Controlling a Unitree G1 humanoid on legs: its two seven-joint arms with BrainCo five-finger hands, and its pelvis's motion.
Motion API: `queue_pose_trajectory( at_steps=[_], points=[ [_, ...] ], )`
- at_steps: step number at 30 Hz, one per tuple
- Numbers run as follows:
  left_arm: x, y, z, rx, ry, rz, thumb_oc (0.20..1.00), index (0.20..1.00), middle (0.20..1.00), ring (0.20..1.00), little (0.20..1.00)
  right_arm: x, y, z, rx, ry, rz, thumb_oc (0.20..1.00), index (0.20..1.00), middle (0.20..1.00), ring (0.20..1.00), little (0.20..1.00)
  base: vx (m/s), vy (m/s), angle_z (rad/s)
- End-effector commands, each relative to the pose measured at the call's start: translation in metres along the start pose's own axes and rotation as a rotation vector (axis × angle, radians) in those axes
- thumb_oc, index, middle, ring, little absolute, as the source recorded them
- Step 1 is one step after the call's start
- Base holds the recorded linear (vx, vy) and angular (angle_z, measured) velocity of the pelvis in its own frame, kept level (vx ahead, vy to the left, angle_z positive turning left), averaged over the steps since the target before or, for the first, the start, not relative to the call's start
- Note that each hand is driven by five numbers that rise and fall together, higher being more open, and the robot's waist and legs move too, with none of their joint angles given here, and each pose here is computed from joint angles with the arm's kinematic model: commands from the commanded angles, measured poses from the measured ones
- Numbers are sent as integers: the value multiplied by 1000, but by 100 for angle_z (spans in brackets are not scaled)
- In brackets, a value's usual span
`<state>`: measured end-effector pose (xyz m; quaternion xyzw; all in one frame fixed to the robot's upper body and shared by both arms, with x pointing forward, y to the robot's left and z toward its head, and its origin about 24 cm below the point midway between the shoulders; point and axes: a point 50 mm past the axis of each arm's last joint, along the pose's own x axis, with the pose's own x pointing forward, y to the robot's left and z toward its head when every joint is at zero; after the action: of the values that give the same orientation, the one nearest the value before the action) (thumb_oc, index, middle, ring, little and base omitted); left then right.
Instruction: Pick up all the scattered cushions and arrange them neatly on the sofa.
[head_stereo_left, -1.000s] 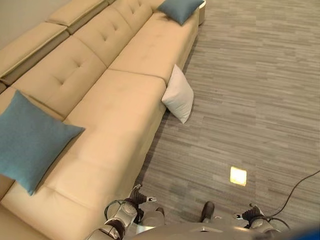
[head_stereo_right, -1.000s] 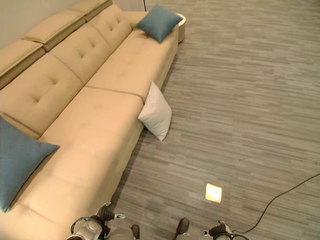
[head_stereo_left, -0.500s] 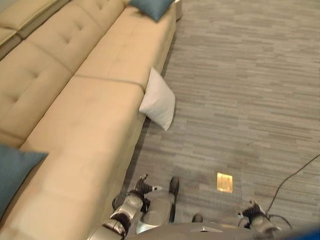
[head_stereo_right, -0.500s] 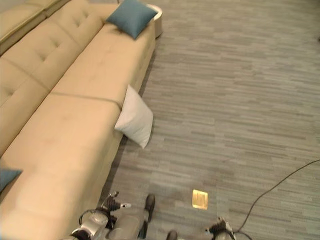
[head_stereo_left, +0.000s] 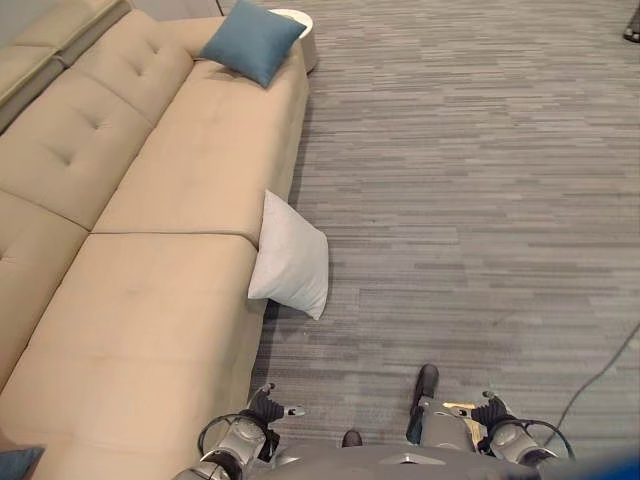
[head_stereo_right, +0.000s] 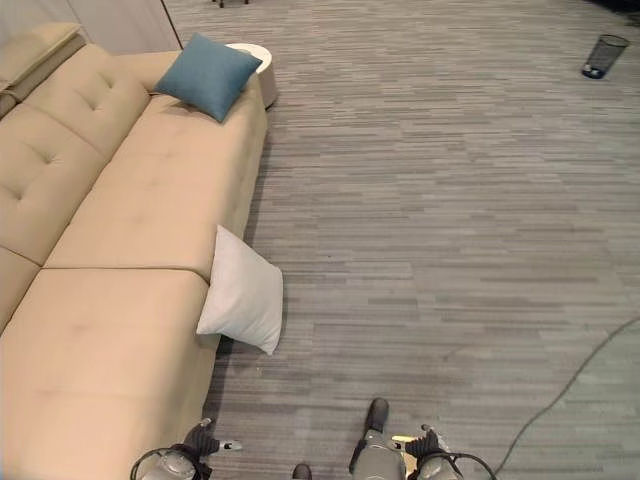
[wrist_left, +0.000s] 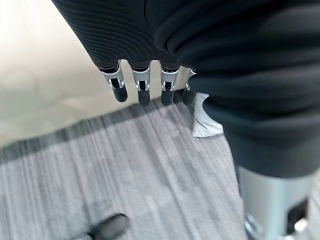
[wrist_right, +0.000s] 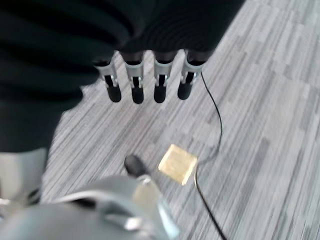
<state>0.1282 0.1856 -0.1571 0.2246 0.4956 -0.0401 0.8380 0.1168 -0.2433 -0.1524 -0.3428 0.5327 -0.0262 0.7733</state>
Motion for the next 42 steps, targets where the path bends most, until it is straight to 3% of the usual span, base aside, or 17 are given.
queue_pose_trajectory(
  at_steps=[1,7,20,29,42],
  points=[
    [4,-1,25,52,-78,-2,1000,1000,1000,1000,1000,3,-15,5,-7,-23,-53,1000,1000,1000,1000,1000,87,-181,25],
    [4,-7,41,53,-131,-18,1000,1000,1000,1000,1000,5,-23,6,18,-26,-87,1000,1000,1000,1000,1000,195,-287,3],
    [2,1,12,25,-47,7,1000,1000,1000,1000,1000,-2,2,-4,-73,-24,-6,1000,1000,1000,1000,1000,309,20,-19],
    [4,5,21,97,-79,15,1000,1000,1000,1000,1000,0,-1,8,-41,-70,3,1000,1000,1000,1000,1000,170,-105,111],
    [2,-4,15,19,-49,0,1000,1000,1000,1000,1000,2,-11,8,-25,-83,-32,1000,1000,1000,1000,1000,2,-127,124]
  ],
)
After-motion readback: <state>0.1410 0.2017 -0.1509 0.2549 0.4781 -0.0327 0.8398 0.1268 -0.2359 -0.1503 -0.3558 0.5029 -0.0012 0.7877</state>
